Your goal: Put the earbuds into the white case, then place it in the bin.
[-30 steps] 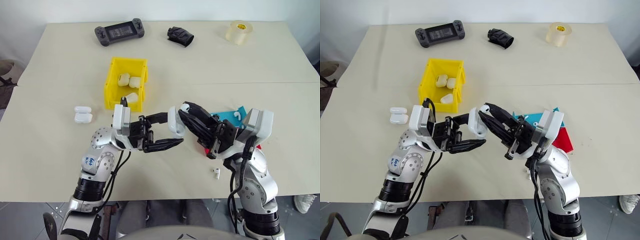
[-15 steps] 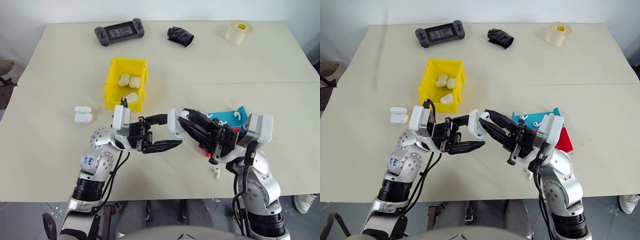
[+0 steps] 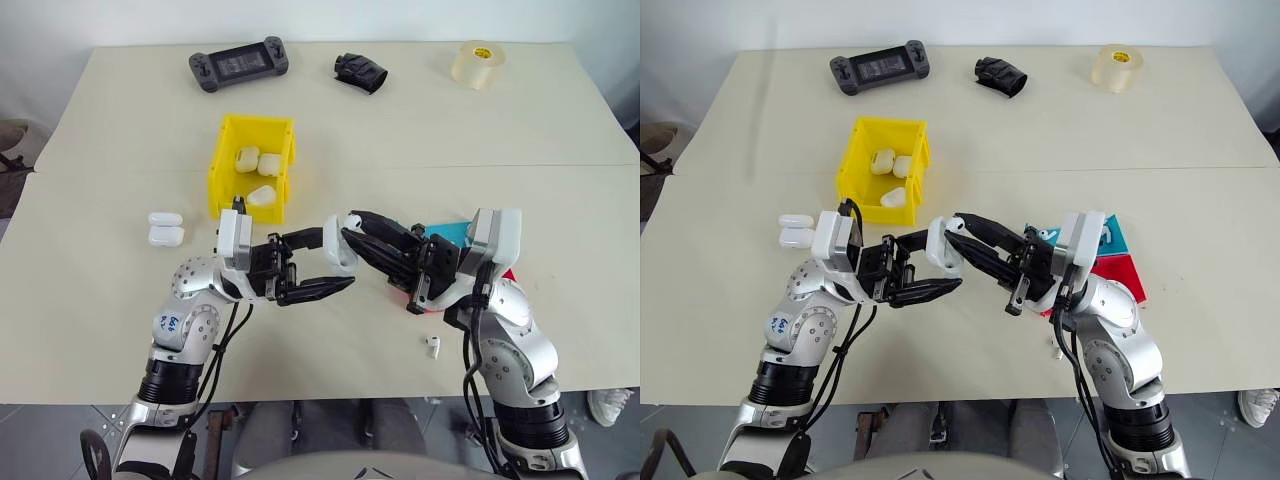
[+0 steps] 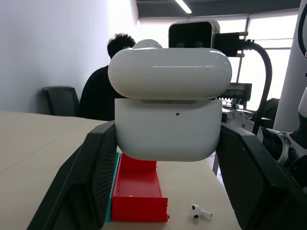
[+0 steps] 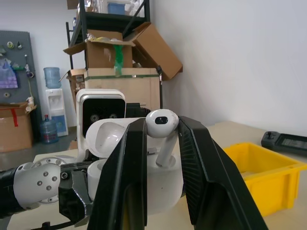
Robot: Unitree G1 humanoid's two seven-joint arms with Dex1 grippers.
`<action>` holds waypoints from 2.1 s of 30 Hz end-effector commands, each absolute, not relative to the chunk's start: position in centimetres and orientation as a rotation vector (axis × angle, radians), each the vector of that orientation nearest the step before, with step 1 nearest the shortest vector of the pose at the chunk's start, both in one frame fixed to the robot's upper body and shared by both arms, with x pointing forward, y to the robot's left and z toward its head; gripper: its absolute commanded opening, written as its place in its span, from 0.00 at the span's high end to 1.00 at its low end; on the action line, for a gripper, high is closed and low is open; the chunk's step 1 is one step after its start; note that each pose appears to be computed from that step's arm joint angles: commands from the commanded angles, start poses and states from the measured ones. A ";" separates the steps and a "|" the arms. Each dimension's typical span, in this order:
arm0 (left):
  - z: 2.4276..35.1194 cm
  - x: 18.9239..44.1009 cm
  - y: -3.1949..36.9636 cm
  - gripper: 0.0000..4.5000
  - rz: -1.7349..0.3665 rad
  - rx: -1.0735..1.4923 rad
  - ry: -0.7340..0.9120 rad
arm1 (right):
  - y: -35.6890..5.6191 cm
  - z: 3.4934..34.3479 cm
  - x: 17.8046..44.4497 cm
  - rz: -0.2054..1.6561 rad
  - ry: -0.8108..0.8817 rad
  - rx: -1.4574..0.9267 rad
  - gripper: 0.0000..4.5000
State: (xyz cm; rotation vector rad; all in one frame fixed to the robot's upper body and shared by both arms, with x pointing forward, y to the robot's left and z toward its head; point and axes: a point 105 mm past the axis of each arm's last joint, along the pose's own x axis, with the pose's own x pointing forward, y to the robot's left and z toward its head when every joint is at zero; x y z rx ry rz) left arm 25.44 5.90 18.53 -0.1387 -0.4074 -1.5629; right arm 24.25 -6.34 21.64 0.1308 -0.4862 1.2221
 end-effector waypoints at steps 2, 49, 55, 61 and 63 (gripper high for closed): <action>19.7 23.9 5.2 0.39 -1.645 -0.123 -0.482 | -6.1 21.8 23.8 1.267 -0.440 0.131 0.87; 20.1 25.0 6.3 0.39 -1.536 -0.087 -0.522 | -12.0 22.1 23.9 1.157 -0.327 0.019 0.01; 18.8 24.4 7.7 0.39 -1.502 -0.036 -0.488 | -19.0 19.5 23.7 0.996 -0.159 -0.187 0.01; 18.3 23.9 8.1 0.39 -1.465 -0.031 -0.478 | -25.4 17.9 23.9 0.839 -0.032 -0.292 0.01; 18.2 23.7 8.0 0.39 -1.457 -0.035 -0.481 | -25.8 18.1 24.2 0.836 -0.024 -0.313 0.01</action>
